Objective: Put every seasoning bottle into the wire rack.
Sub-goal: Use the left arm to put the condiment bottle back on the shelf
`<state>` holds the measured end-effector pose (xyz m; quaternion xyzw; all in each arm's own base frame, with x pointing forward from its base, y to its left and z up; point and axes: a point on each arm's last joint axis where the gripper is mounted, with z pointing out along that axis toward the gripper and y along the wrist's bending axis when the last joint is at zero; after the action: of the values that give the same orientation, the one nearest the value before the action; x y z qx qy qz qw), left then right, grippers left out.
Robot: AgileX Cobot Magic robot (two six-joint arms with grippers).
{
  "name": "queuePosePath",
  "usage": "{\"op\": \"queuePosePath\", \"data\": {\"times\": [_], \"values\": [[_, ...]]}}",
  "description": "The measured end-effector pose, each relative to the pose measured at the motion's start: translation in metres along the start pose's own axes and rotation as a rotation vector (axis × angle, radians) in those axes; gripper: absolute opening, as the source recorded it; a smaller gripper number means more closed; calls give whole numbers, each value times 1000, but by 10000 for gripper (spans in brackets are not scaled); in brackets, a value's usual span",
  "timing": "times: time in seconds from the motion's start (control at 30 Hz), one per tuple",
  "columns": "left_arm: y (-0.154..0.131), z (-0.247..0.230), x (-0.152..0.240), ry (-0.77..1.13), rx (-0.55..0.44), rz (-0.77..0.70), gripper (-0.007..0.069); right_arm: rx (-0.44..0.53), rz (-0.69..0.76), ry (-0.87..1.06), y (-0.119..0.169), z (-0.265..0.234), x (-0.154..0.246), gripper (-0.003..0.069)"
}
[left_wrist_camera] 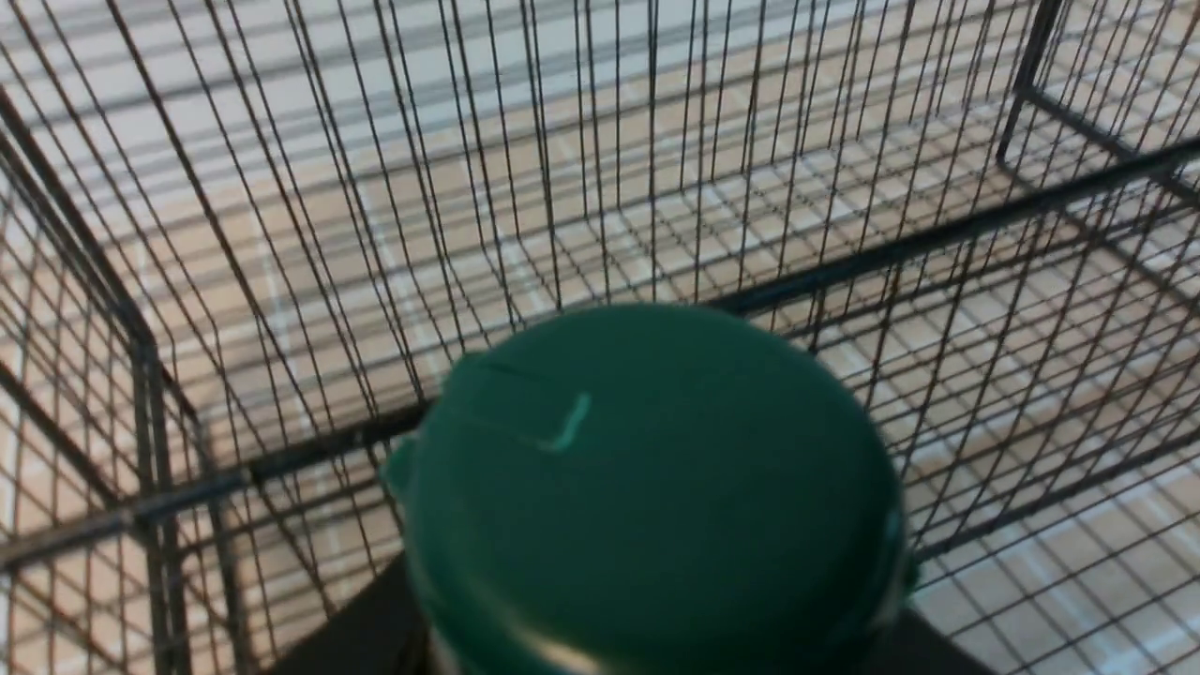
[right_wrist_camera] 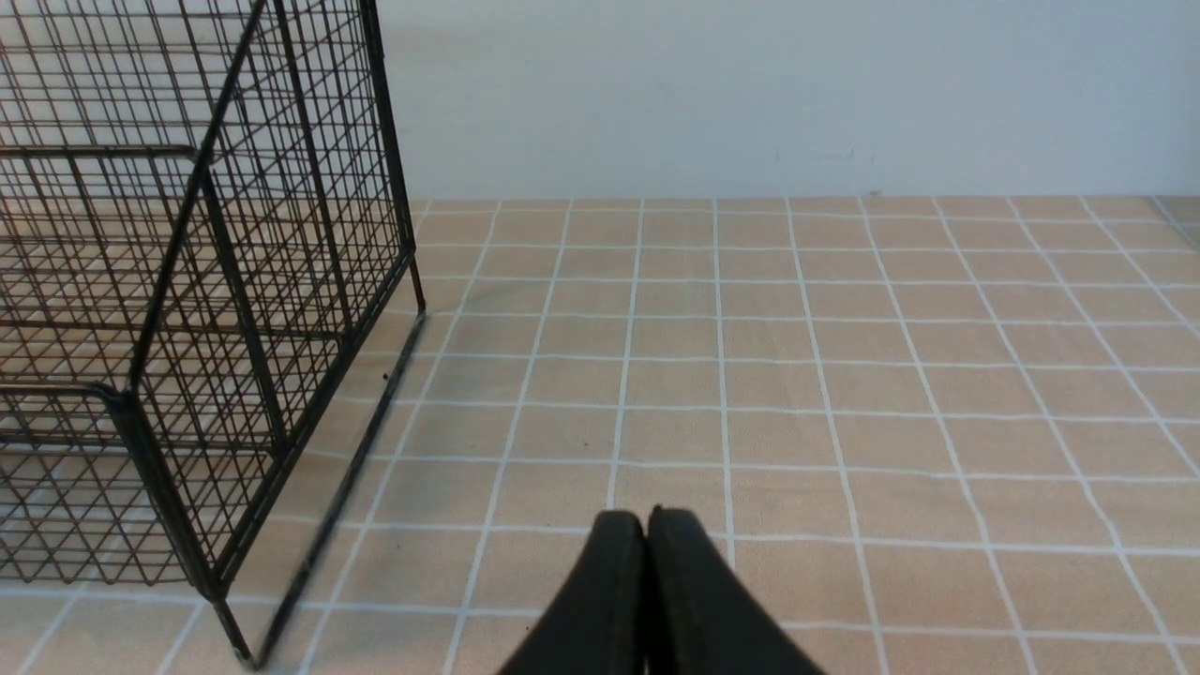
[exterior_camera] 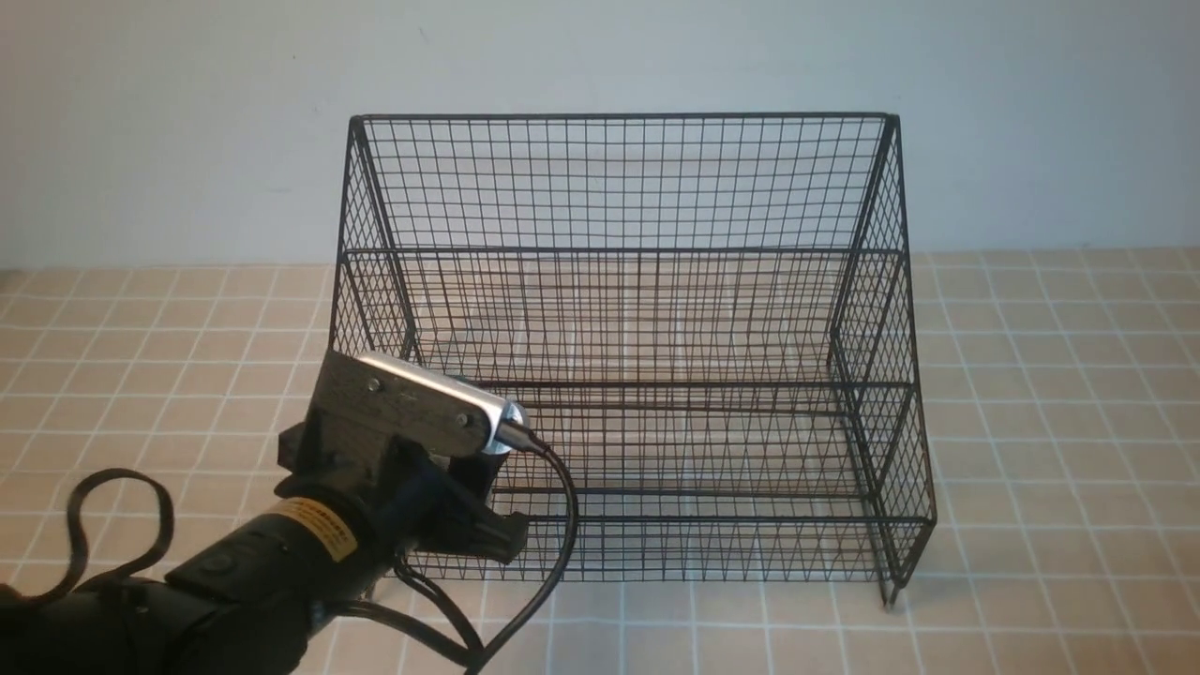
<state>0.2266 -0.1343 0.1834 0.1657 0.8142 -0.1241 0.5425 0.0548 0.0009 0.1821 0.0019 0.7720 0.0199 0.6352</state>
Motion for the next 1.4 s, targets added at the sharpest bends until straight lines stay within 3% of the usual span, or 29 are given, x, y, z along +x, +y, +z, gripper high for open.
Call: {"op": "queuePosePath", "data": {"times": [0.53, 0.93, 1.4], "values": [[3, 11, 6, -26, -53, -65, 313, 0, 0, 0, 0, 0, 0, -15], [3, 11, 5, -32, -53, -73, 424, 0, 0, 0, 0, 0, 0, -15], [4, -1, -7, -50, -53, -116, 438, 0, 0, 0, 0, 0, 0, -15]]}}
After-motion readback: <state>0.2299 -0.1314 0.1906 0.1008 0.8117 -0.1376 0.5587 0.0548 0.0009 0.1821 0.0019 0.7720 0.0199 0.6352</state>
